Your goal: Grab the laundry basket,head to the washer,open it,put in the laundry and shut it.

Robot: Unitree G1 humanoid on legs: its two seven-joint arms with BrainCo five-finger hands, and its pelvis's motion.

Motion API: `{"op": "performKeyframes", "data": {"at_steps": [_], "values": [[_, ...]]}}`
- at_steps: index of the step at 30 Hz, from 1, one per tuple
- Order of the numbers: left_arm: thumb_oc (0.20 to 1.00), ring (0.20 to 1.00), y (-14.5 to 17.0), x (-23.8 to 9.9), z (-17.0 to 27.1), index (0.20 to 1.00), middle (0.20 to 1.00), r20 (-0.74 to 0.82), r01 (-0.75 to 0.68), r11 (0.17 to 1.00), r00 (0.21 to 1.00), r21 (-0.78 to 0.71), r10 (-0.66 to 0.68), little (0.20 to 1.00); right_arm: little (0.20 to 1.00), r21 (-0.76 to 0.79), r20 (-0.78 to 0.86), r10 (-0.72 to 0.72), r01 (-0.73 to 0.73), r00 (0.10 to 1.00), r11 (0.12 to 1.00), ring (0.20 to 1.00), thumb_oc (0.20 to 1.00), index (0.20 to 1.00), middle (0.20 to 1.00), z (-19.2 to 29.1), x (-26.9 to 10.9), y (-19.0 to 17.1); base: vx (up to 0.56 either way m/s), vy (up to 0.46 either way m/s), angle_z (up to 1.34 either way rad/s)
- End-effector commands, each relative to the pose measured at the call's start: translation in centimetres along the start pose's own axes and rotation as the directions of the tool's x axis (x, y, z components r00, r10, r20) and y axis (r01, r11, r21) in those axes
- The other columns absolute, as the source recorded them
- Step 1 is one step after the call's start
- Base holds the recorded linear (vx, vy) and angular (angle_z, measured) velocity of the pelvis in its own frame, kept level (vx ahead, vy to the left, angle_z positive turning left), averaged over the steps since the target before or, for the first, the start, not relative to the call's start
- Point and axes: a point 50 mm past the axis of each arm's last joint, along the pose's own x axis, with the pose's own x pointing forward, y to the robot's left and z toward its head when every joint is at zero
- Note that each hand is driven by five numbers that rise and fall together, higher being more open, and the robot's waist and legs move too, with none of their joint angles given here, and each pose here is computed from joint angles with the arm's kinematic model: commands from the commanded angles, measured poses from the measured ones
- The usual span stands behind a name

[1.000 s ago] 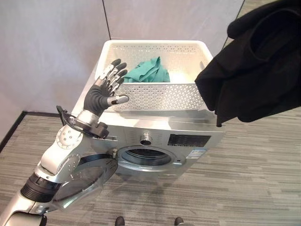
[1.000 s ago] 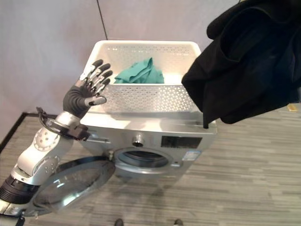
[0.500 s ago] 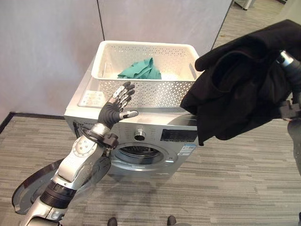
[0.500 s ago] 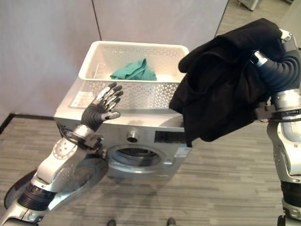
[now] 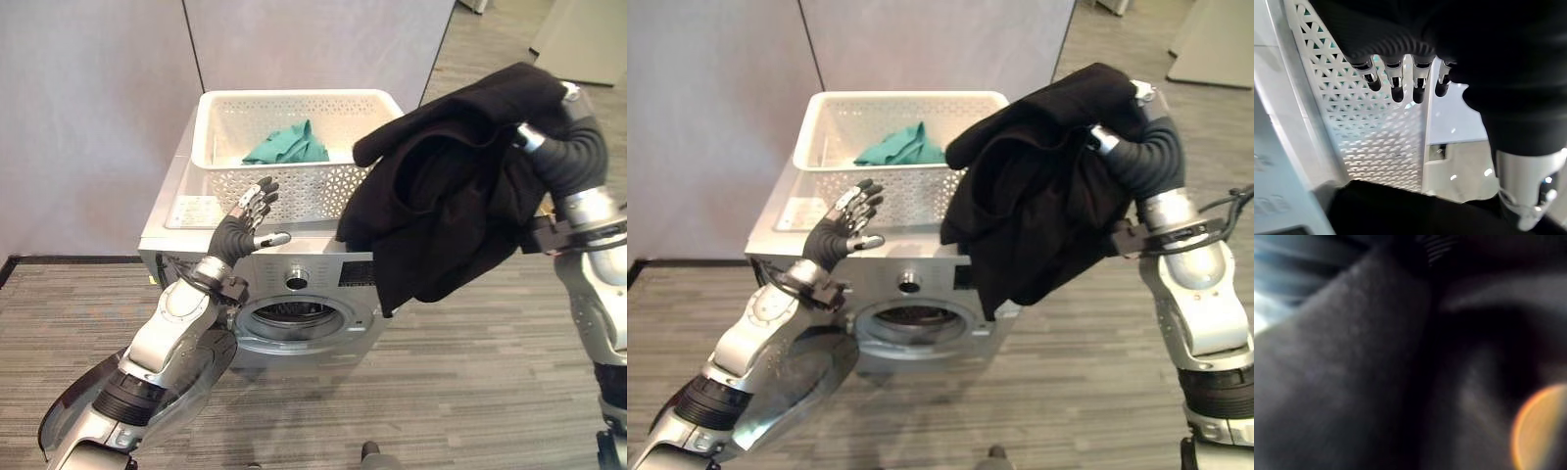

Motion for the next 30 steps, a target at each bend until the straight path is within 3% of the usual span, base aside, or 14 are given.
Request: {"op": "performKeyframes", "data": {"at_steps": [1, 8, 16, 23, 30], "values": [[1.000, 1.000, -0.4, 1.9, 2.7, 1.000, 1.000, 0.125, 0.022, 0.998, 0.992, 0.059, -0.029, 1.000, 0.200, -0.123, 0.160, 0.007, 0.013, 0.987, 0.992, 0.200, 0.200, 0.200, 0.200, 4.2, 2.1, -1.9, -0.22, -0.431, 0.91], [1.000, 1.000, -1.0, 2.3, 3.6, 1.000, 1.000, 0.174, 0.028, 0.999, 0.984, 0.034, -0.033, 1.000, 0.200, -0.088, 0.214, 0.105, -0.088, 0.971, 0.992, 0.200, 0.200, 0.200, 0.200, 5.8, 4.1, -0.9, -0.05, -0.254, 0.07], [1.000, 1.000, -4.0, 4.4, 3.9, 1.000, 1.000, 0.146, 0.157, 0.986, 0.976, 0.051, -0.163, 1.000, 0.200, -0.076, 0.172, 0.162, -0.151, 0.972, 0.986, 0.200, 0.200, 0.200, 0.200, 5.4, 5.1, 0.1, 0.01, -0.008, 0.26], [1.000, 1.000, -6.5, 8.8, 8.9, 1.000, 1.000, 0.258, 0.183, 0.972, 0.941, 0.150, -0.217, 1.000, 0.200, -0.087, 0.196, 0.194, -0.180, 0.961, 0.980, 0.200, 0.200, 0.200, 0.200, 6.5, 7.3, 1.0, 0.01, 0.021, 0.18], [1.000, 1.000, -8.2, 10.3, 7.5, 1.000, 1.000, 0.154, 0.257, 0.965, 0.953, 0.058, -0.263, 1.000, 0.200, -0.078, 0.209, 0.226, -0.214, 0.952, 0.974, 0.200, 0.200, 0.200, 0.200, 7.4, 9.3, 2.2, 0.01, -0.014, 0.00]]}}
